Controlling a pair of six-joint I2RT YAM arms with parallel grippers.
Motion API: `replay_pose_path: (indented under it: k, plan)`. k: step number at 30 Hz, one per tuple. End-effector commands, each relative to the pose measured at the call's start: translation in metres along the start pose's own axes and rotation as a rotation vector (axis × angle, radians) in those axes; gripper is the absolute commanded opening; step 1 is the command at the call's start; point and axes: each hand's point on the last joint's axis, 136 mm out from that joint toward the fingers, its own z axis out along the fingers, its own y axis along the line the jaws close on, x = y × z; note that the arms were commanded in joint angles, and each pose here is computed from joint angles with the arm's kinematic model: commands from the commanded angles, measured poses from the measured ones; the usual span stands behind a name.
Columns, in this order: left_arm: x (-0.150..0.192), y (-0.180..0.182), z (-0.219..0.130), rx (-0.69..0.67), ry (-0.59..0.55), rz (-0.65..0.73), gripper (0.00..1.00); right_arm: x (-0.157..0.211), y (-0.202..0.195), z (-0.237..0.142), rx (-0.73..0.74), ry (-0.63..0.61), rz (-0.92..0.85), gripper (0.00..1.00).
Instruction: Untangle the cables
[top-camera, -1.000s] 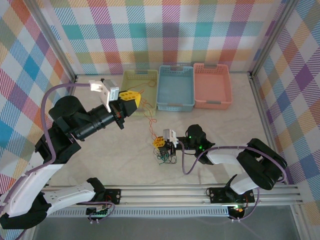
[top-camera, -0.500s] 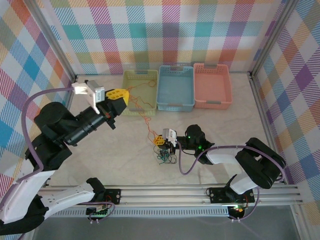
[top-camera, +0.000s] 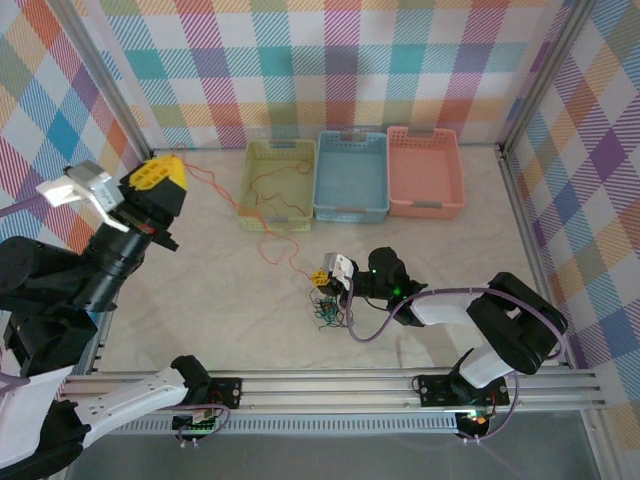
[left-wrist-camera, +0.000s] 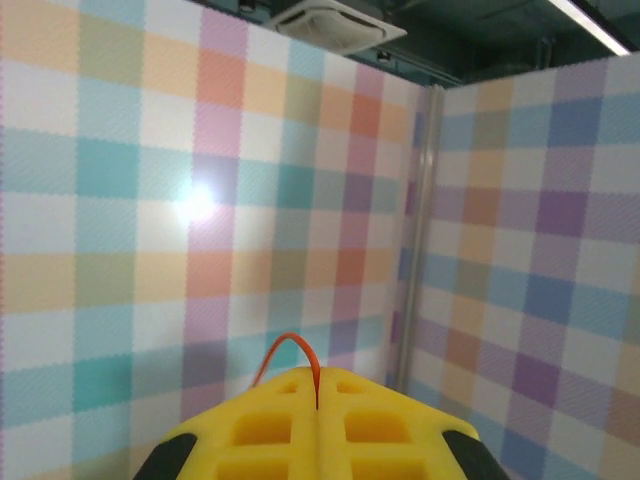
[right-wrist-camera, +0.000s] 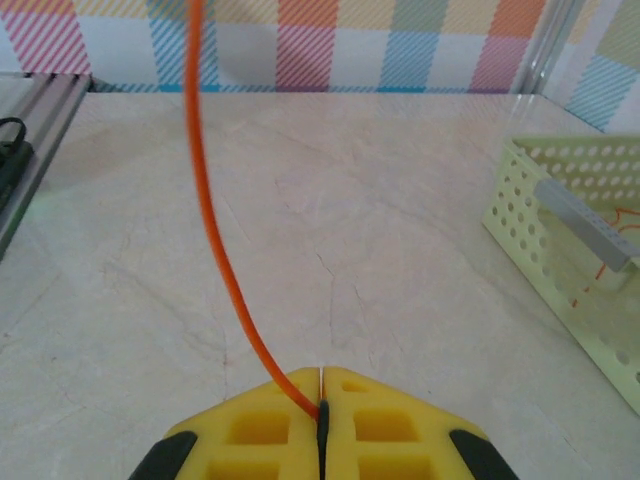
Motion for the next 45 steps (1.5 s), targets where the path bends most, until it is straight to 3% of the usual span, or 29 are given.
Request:
replay_pose_path:
  k: [1, 11, 15, 17, 21, 24, 29, 38, 45]
  plan:
    - [-0.045, 0.011, -0.011, -0.057, -0.139, 0.018, 0.0, 0.001, -0.012, 0.004, 0.038, 0.026, 0.007, 0.0]
    - [-0.066, 0.015, -0.014, -0.083, -0.172, 0.072, 0.0, 0.011, -0.025, 0.004, 0.101, 0.081, 0.039, 0.0]
    - [-0.05, 0.005, 0.002, -0.04, -0.11, 0.1, 0.0, 0.004, -0.025, 0.002, 0.102, 0.044, 0.032, 0.01]
    - [-0.042, -0.001, 0.013, -0.024, -0.081, 0.114, 0.0, 0.0, -0.025, 0.001, 0.106, 0.032, 0.03, 0.25]
    - [-0.033, 0.001, 0.03, -0.057, -0.056, 0.156, 0.0, 0.009, -0.034, 0.003, 0.146, 0.09, 0.059, 0.5]
    - [-0.035, 0.003, 0.038, -0.086, -0.071, 0.195, 0.0, 0.021, -0.045, 0.006, 0.198, 0.153, 0.086, 0.63]
    - [-0.028, 0.003, 0.059, -0.107, -0.051, 0.245, 0.0, 0.03, -0.054, 0.004, 0.252, 0.196, 0.108, 0.65]
    - [0.028, 0.012, 0.13, -0.167, 0.114, 0.361, 0.0, 0.032, -0.072, -0.012, 0.386, 0.208, 0.108, 0.65]
    - [0.079, 0.038, 0.19, -0.18, 0.234, 0.351, 0.0, 0.035, -0.082, -0.018, 0.434, 0.216, 0.126, 0.65]
